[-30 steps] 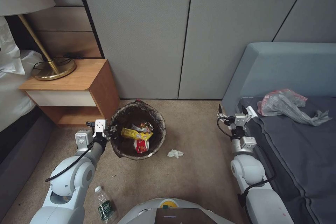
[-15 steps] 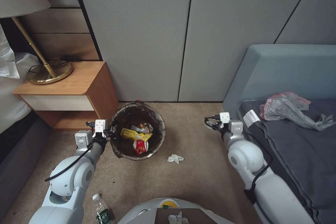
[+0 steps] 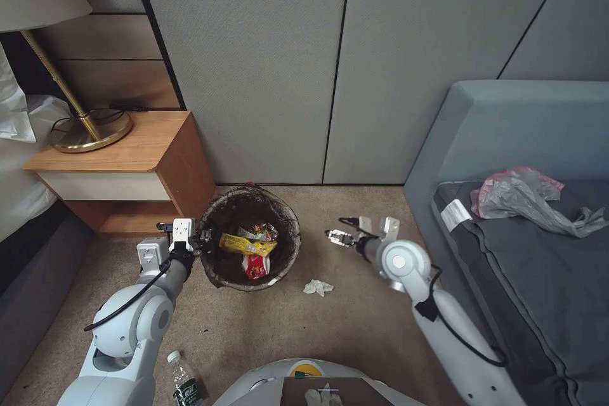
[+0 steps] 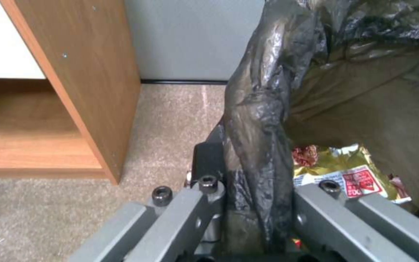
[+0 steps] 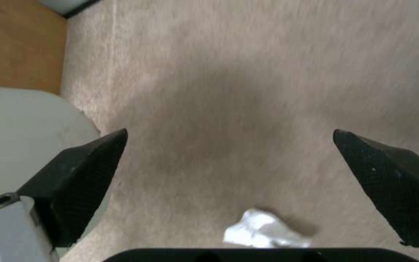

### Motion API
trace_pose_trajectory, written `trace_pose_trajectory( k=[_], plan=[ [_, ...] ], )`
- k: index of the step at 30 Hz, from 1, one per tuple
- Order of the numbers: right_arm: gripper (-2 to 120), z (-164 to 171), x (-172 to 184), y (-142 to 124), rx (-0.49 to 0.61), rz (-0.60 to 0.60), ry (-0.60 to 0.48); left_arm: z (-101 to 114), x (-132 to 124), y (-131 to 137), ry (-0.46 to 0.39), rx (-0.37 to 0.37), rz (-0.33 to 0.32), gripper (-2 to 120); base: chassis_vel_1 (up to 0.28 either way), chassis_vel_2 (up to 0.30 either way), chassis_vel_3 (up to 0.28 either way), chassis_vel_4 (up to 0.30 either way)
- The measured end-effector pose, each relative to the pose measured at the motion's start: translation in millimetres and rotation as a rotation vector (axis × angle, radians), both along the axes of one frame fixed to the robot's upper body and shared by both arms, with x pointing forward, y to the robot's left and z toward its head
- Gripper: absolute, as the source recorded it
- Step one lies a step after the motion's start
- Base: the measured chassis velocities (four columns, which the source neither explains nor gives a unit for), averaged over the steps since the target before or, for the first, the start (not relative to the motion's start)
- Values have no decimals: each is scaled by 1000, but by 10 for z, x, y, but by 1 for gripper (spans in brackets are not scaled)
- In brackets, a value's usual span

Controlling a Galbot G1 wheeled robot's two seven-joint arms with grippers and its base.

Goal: Pick up the trash bin, then pick up the garbage from the floor and place it into the trash bin.

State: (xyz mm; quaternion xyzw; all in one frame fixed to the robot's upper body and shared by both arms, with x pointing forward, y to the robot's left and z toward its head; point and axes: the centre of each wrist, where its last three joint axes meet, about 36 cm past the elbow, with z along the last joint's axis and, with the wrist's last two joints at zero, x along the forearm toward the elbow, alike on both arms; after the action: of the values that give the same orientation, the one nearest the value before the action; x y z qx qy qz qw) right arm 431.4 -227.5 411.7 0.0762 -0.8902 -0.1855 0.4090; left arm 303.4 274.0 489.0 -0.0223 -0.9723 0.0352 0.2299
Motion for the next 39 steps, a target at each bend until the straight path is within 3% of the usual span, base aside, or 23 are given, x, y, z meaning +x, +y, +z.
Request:
trace_pose_trajectory(
  k=[11,22,27,29,39],
  plan=[
    [100,-189,-57,166,73,-23,53,-19,-6,-4,6,1,2,0,0,0,0,0],
    [100,-587,-212,342,5,10,114,-62,9,4,15,-3,7,0,0,0,0,0],
    [100,-806,-249,303,-105,44,127,-87,17,10,21,-4,7,0,0,0,0,0],
    [100,-953,-294,351,-215,119,115,-96,25,5,22,-7,6,0,0,0,0,0],
    [100,-1395,-340,566,-460,312,123,-104,30,13,24,-9,11,0,0,0,0,0]
  ],
)
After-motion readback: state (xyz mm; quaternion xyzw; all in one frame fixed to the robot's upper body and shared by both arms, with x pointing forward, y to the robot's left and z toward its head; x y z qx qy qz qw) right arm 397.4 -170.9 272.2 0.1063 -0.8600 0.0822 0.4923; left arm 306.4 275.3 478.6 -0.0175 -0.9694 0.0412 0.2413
